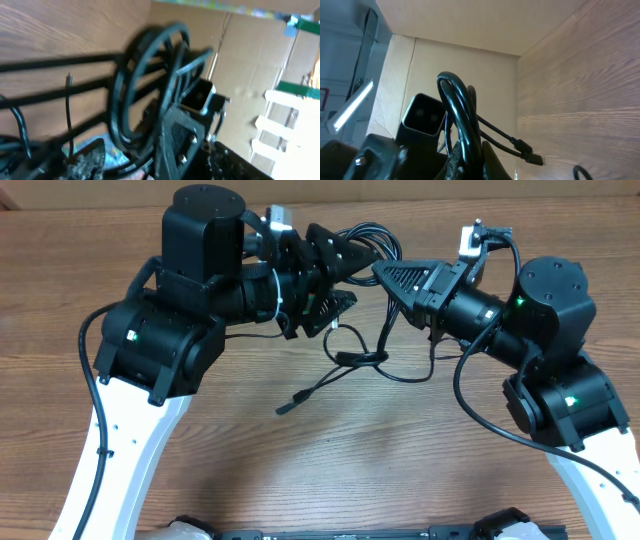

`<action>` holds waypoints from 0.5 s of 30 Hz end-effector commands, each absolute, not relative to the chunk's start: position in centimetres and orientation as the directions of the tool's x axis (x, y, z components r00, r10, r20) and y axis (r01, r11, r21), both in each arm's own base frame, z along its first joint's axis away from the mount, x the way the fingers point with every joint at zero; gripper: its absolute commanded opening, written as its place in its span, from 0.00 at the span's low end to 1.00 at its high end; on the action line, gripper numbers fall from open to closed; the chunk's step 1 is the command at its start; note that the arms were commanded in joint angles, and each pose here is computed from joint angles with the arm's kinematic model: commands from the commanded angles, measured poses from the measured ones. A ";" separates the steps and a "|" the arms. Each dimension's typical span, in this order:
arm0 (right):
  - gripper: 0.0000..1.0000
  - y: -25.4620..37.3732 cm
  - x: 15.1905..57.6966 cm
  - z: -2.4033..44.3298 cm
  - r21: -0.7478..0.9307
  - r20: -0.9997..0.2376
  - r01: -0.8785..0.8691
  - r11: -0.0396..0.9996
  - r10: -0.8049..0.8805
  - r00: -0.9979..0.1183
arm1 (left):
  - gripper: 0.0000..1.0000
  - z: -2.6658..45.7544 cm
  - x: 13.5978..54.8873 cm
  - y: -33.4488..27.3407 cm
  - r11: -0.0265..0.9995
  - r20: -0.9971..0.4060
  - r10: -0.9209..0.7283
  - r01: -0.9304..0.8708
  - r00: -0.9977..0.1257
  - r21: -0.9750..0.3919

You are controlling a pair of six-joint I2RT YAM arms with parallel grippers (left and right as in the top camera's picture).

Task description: Untangle cables

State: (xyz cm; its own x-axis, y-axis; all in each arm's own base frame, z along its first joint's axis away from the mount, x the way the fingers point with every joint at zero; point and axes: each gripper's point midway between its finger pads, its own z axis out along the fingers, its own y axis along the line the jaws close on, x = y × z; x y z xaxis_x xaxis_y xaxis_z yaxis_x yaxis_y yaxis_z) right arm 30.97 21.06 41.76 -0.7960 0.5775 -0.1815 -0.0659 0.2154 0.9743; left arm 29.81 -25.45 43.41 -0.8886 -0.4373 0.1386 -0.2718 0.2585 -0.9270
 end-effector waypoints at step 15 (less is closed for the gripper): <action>0.04 22.0 29.3 43.3 0.981 -0.173 -0.100 0.168 0.511 -0.842 | 0.25 41.3 32.4 -23.0 0.321 0.067 -0.614 -0.326 -0.786 -0.889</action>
State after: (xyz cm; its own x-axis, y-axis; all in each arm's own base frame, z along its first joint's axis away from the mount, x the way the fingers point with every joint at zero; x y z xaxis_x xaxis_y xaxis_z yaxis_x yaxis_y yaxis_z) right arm 30.24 21.65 42.00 -0.8274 0.5371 -0.1643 -0.0692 0.1928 0.9788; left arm 31.61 -23.49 41.35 -0.8076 -0.5809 0.1014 -0.3339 0.3087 -0.8906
